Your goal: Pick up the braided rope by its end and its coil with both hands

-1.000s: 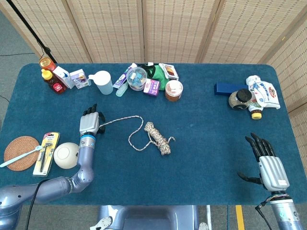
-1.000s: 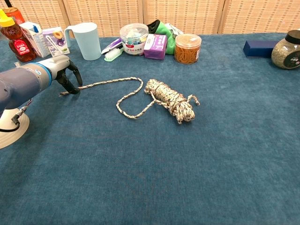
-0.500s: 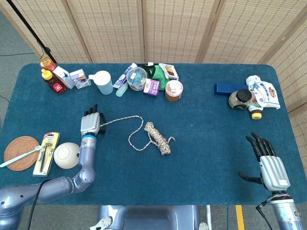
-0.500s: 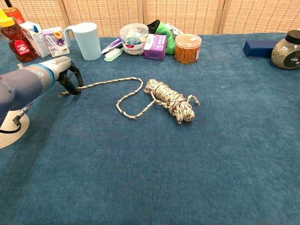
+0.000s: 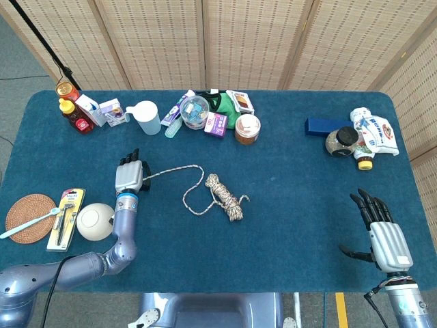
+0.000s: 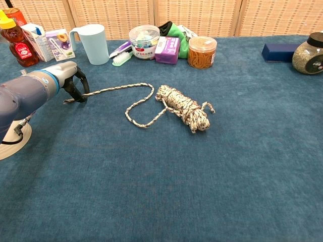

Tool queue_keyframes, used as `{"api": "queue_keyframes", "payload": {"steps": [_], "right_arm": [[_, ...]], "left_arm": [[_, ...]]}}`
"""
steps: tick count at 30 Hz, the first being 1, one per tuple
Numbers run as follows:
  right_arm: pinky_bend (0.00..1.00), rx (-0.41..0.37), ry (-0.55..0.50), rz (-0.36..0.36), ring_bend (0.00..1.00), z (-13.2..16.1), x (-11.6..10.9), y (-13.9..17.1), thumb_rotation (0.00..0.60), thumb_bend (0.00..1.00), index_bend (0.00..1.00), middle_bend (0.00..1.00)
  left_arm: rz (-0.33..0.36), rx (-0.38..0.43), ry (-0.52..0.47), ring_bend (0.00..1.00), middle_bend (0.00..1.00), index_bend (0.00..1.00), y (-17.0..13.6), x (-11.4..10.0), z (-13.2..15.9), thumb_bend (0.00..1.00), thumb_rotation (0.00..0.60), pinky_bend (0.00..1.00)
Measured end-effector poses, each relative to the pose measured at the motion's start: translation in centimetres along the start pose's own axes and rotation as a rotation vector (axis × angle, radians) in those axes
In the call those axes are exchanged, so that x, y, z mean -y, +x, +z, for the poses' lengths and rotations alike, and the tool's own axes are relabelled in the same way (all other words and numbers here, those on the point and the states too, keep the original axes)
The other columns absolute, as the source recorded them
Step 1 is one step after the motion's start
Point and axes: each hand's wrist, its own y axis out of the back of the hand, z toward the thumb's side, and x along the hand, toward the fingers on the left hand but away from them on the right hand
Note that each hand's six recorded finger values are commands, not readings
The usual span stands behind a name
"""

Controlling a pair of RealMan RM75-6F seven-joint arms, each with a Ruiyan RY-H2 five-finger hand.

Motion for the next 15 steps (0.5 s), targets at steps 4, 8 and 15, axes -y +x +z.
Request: {"api": "queue_keyframes", "payload": {"steps": [4, 8, 15], "right_arm": [[0.0, 0.001, 0.0, -0.001, 0.0, -0.04, -0.03, -0.01, 0.6, 0.0, 0.0, 0.0], [0.0, 0.003, 0.001, -0.001, 0.0, -0.07, -0.02, -0.03, 0.6, 0.0, 0.0, 0.0], [0.0, 0.004, 0.001, 0.0, 0.0, -0.09, 0.03, -0.04, 0.6, 0.0, 0.0, 0.0]], "left_arm": [[0.003, -0.001, 0.002, 0.0, 0.0, 0.52, 0.02, 0.03, -0.02, 0.41, 0.6, 0.07], [0.007, -0.001, 0.001, 0.0, 0.0, 0.52, 0.04, 0.05, -0.06, 0.41, 0.6, 0.07], [0.007, -0.001, 0.009, 0.0, 0.0, 0.53, 0.07, 0.15, -0.05, 0.42, 0.6, 0.07]]}}
